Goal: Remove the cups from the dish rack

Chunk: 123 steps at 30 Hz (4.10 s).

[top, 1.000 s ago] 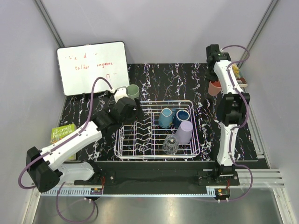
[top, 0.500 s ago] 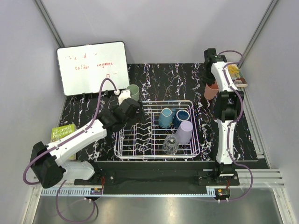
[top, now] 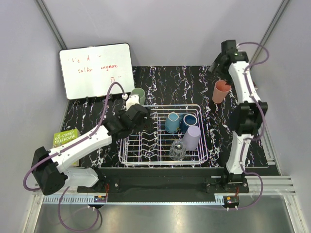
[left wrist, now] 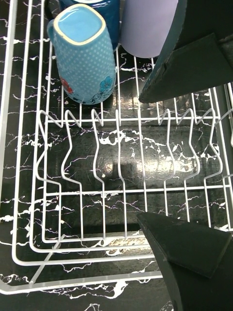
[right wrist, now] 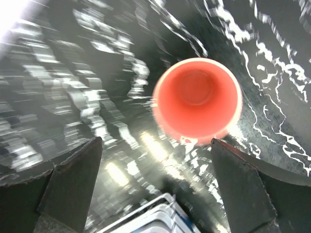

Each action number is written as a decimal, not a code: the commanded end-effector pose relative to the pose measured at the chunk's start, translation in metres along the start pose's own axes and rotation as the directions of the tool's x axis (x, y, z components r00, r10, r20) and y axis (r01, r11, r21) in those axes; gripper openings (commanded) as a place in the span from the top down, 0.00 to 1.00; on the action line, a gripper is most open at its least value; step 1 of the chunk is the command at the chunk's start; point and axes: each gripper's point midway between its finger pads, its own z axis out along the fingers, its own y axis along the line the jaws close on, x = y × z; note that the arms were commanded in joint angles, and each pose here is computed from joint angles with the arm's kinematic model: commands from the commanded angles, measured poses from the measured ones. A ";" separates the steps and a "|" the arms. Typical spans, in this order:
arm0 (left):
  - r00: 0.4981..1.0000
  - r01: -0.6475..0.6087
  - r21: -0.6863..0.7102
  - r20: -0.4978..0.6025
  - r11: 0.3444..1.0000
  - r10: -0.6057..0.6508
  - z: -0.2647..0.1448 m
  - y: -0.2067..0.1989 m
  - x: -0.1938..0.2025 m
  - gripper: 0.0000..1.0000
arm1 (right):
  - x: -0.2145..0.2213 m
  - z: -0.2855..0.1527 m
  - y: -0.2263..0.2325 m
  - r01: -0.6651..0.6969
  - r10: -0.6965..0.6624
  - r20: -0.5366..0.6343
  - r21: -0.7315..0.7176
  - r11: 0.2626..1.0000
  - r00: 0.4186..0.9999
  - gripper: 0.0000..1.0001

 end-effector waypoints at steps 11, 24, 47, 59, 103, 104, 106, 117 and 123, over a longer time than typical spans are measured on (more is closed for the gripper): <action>0.933 -0.343 0.154 0.172 0.927 0.316 -0.033 -0.136 0.003 0.01 | 0.060 -0.225 -0.001 0.227 -0.091 0.306 -0.447 0.865 0.948 0.00; 0.889 -0.453 0.398 0.268 0.798 0.371 -0.045 -0.224 0.036 0.01 | 0.133 -0.281 -0.075 0.314 -0.067 0.389 -0.617 0.721 0.919 0.00; 0.901 -0.432 0.394 0.170 0.811 0.398 0.034 -0.251 0.055 0.01 | 0.146 -0.278 -0.084 0.294 -0.065 0.361 -0.628 0.721 0.930 0.00; 0.903 -0.428 0.412 0.152 0.804 0.402 0.026 -0.239 0.064 0.76 | 0.138 -0.281 -0.088 0.271 -0.025 0.378 -0.614 0.742 0.925 0.01; 0.865 -0.168 0.963 0.246 0.210 -0.437 -0.182 -0.130 -0.095 1.00 | 0.196 -0.364 -0.021 0.061 0.010 0.062 -0.993 0.100 0.998 0.07; 0.866 -0.168 0.963 0.247 0.213 -0.435 -0.181 -0.131 -0.096 1.00 | 0.196 -0.366 -0.021 0.063 0.011 0.064 -0.994 0.091 0.998 0.08; 0.872 -0.161 0.960 0.248 0.231 -0.422 -0.174 -0.134 -0.096 1.00 | 0.196 -0.373 -0.023 0.071 0.013 0.072 -0.996 0.062 0.997 0.09; 0.865 -0.161 0.953 0.262 0.258 -0.427 -0.163 -0.139 -0.102 1.00 | 0.204 -0.379 -0.021 0.021 -0.024 0.022 -1.000 -0.002 0.999 0.09; 0.852 -0.199 0.941 0.304 0.273 -0.426 -0.170 -0.144 -0.115 1.00 | 0.211 -0.370 -0.021 -0.002 -0.043 -0.002 -1.000 0.014 0.999 0.09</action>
